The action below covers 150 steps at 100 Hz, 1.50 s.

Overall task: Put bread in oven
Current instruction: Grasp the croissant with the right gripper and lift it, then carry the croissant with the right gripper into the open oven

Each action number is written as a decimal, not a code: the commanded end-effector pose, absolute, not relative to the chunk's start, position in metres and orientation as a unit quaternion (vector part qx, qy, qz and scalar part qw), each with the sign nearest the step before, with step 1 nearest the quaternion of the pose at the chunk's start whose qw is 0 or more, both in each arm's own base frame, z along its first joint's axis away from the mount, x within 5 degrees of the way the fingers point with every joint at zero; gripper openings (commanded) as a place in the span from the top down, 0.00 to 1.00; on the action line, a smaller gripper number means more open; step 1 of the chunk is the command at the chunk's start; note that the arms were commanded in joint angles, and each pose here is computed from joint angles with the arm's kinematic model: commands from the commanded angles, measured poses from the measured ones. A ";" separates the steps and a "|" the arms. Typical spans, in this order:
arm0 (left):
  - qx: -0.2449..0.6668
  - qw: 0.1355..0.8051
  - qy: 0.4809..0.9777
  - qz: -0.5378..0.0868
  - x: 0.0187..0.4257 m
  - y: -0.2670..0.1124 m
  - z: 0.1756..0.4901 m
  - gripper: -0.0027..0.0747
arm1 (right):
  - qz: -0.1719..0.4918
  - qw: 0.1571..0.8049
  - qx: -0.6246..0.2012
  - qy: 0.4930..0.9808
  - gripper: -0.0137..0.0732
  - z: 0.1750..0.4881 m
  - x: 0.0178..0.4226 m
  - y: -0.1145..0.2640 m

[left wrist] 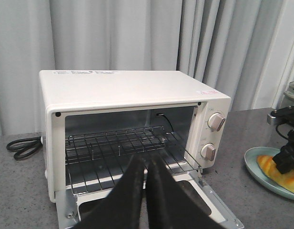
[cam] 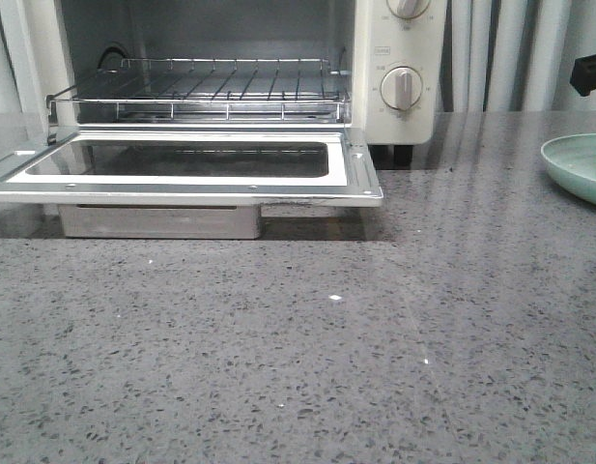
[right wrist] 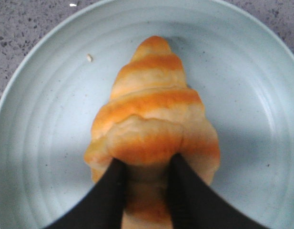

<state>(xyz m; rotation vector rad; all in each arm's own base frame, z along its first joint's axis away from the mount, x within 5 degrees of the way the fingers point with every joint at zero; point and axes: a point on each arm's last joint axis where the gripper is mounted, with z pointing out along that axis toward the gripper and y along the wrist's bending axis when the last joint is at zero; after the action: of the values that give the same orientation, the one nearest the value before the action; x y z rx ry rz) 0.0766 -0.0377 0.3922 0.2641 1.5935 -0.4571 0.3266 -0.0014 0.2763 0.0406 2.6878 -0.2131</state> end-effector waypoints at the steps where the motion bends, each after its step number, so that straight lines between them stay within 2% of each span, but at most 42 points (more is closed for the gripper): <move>1: 0.104 0.706 0.669 -0.208 0.074 -0.035 0.410 0.99 | -0.091 0.267 0.006 0.959 0.86 0.297 0.329 -0.006; 7: 0.095 0.710 0.669 -0.198 0.074 -0.032 0.411 0.99 | -0.092 0.267 0.006 0.959 0.93 0.297 0.329 -0.006; 27: 0.064 0.743 0.654 -0.126 0.068 -0.017 0.434 0.99 | -0.095 0.260 0.010 0.961 0.93 0.304 0.327 -0.007; 48: 0.017 0.755 0.653 -0.062 0.054 -0.003 0.450 0.99 | -0.097 0.285 0.007 0.954 0.93 0.344 0.316 -0.002; 79: 0.007 0.776 0.627 -0.069 0.022 0.003 0.433 0.99 | -0.065 0.310 -0.069 0.946 0.93 0.393 0.264 0.044; 114: 0.004 0.769 0.635 -0.075 0.012 0.004 0.413 0.99 | 0.023 0.298 -0.175 0.938 0.93 0.412 0.205 0.098; 140: 0.002 0.760 0.646 -0.075 0.012 0.004 0.411 0.99 | 0.087 0.344 -0.318 0.879 0.93 0.418 0.176 0.160; 150: 0.002 0.760 0.646 -0.075 0.012 0.004 0.411 0.99 | 0.089 0.374 -0.360 0.850 0.92 0.418 0.172 0.181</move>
<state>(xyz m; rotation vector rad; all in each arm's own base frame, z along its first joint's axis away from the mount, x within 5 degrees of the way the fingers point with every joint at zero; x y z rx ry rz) 0.0131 0.0054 0.3991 0.0061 1.4775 -0.1401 0.1751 0.1690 0.3998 -0.8771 2.3662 0.2049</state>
